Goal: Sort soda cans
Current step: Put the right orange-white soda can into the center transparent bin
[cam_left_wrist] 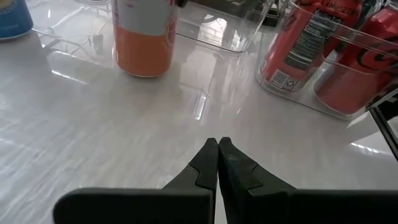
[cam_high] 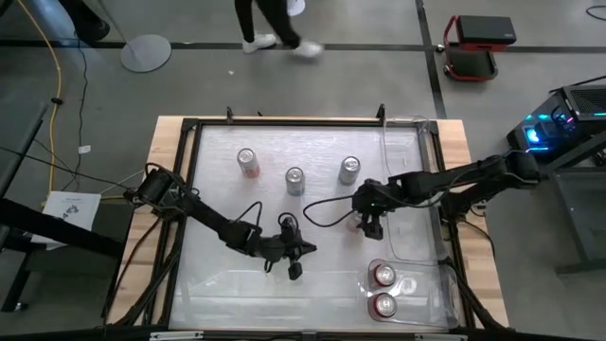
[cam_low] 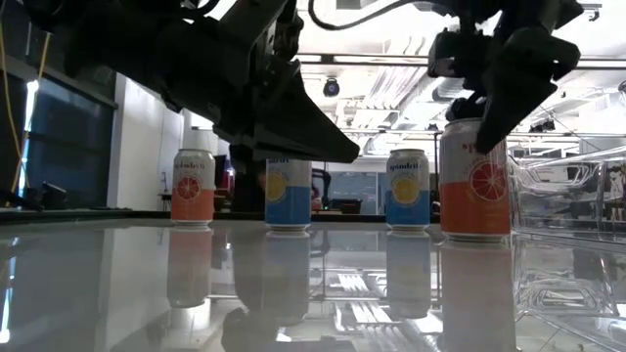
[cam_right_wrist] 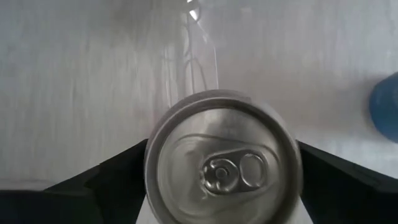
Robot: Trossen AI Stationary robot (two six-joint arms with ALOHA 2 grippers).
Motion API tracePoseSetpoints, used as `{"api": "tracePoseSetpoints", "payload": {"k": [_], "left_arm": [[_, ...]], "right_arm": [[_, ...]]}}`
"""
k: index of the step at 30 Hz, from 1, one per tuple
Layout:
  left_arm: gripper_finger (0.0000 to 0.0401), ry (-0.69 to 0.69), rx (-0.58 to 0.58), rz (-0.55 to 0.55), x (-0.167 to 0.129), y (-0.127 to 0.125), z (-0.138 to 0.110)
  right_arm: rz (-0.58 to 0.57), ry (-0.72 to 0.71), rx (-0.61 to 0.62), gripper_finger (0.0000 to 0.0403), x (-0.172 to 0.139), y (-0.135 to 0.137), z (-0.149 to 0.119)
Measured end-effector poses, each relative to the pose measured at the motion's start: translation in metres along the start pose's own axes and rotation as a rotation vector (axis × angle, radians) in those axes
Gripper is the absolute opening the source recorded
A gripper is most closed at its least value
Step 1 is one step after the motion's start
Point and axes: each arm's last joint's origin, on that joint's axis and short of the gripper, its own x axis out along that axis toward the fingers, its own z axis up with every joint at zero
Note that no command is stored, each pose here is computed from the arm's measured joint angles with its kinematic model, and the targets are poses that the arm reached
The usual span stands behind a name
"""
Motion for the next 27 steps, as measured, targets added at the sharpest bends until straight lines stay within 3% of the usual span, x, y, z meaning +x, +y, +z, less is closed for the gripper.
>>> {"api": "tracePoseSetpoints", "payload": {"k": [6,8,17,22,27], "left_arm": [[0.0,0.001,0.008,0.0,0.0,0.0,0.0],[0.0,0.001,0.008,0.001,0.0,0.0,0.0],[0.0,0.0,0.007,0.0,0.0,0.0,0.0],[0.0,-0.009,0.003,-0.003,0.0,0.0,0.001],[0.0,-0.027,-0.006,-0.011,0.0,-0.001,0.002]], "right_arm": [[0.005,-0.024,-0.008,0.0289,0.005,0.001,0.004],[-0.006,-0.038,0.013,0.0287,-0.001,0.0,0.005],[-0.052,-0.18,0.097,0.0287,-0.105,0.021,0.008],[-0.056,-0.204,0.228,0.0287,-0.153,0.035,-0.022],[-0.077,-0.153,0.39,0.0287,-0.158,0.04,-0.063]]}}
